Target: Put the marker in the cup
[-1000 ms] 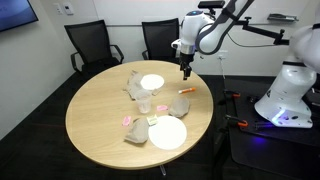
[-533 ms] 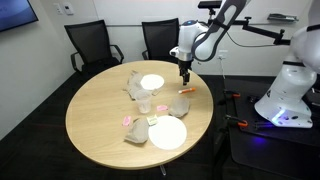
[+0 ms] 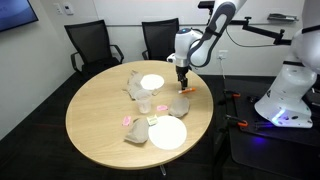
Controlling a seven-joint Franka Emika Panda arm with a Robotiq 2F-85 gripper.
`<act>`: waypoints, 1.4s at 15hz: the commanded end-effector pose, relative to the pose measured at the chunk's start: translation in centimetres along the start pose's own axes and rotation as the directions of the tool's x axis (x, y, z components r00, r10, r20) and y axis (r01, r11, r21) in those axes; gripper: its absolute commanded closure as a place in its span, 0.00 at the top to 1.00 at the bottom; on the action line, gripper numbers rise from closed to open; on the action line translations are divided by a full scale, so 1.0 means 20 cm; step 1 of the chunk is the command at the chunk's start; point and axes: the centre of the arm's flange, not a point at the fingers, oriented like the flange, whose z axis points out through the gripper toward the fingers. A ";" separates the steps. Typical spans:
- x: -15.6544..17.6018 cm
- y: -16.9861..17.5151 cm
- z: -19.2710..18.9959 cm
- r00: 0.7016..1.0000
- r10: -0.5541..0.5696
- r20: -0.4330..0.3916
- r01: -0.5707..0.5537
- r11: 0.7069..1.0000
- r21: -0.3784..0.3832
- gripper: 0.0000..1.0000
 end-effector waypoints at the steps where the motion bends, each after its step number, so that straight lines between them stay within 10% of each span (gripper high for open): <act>1: 0.01 0.03 0.07 1.000 -0.018 -0.006 0.018 1.000 0.010 1.00; 16: -0.10 0.01 0.18 0.999 0.026 0.025 -0.027 0.997 0.069 1.00; 17: -0.10 0.01 0.19 0.999 0.026 0.025 -0.027 0.997 0.071 0.75; 21: -0.11 0.00 0.19 0.999 0.025 0.024 -0.027 0.996 0.081 0.49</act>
